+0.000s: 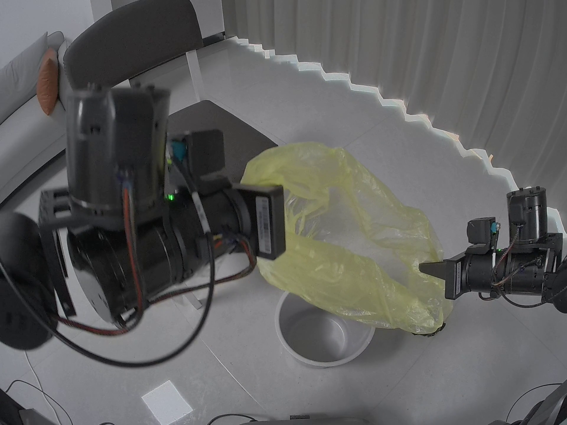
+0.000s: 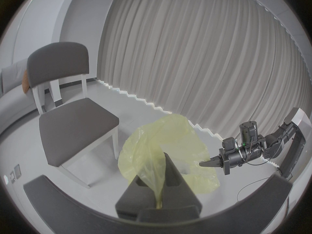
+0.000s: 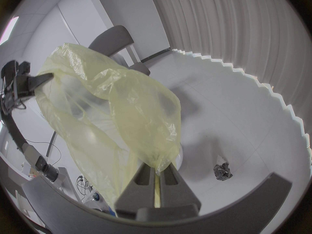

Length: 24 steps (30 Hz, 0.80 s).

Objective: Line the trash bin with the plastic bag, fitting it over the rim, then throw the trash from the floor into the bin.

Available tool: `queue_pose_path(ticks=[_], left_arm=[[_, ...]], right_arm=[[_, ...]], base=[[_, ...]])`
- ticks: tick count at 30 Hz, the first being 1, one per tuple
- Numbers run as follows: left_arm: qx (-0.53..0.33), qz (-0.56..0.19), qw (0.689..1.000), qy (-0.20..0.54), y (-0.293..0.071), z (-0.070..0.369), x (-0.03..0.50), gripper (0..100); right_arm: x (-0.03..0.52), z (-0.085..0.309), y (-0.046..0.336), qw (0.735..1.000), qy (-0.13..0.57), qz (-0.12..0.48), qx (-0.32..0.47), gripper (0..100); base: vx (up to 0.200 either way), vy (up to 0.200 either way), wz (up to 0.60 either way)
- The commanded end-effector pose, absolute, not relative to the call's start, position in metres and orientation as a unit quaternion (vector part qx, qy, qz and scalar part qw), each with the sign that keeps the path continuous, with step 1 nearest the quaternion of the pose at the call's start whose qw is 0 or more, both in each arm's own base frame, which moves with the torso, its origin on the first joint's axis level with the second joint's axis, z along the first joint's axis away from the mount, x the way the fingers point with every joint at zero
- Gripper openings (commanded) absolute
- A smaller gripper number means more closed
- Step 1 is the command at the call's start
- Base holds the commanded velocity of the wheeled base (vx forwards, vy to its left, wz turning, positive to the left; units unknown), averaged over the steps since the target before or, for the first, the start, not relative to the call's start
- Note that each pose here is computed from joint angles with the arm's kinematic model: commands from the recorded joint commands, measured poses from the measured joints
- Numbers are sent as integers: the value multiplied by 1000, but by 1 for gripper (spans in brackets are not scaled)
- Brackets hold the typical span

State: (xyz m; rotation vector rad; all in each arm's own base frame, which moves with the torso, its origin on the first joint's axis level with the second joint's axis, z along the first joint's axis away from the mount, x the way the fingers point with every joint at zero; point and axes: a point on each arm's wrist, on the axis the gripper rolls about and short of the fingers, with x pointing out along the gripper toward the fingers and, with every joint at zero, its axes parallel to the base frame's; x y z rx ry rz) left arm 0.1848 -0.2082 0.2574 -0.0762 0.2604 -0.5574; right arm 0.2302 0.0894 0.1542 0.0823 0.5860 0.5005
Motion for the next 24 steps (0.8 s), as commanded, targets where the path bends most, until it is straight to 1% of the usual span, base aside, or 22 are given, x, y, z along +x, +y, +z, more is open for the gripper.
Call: queue_pose_path(ticks=[1,7,12,16,24], left_arm=[[-37,-256,948,184,-203,178,195,0],[-67,-256,942,208,-213,149,210,0],[-79,-275,929,233,-217,132,216,0],[-73,-261,929,252,-216,117,226,0],[-80,-256,927,264,-213,89,246,0]], right_arm=[[257,120,89,914,346,209,37,0],[270,98,81,906,377,188,35,0],[283,75,74,900,399,173,35,0],[292,55,75,895,410,171,31,0],[309,25,80,894,412,176,28,0]], base=[[0,0,0],[0,0,0],[0,0,0],[0,0,0],[0,0,0]])
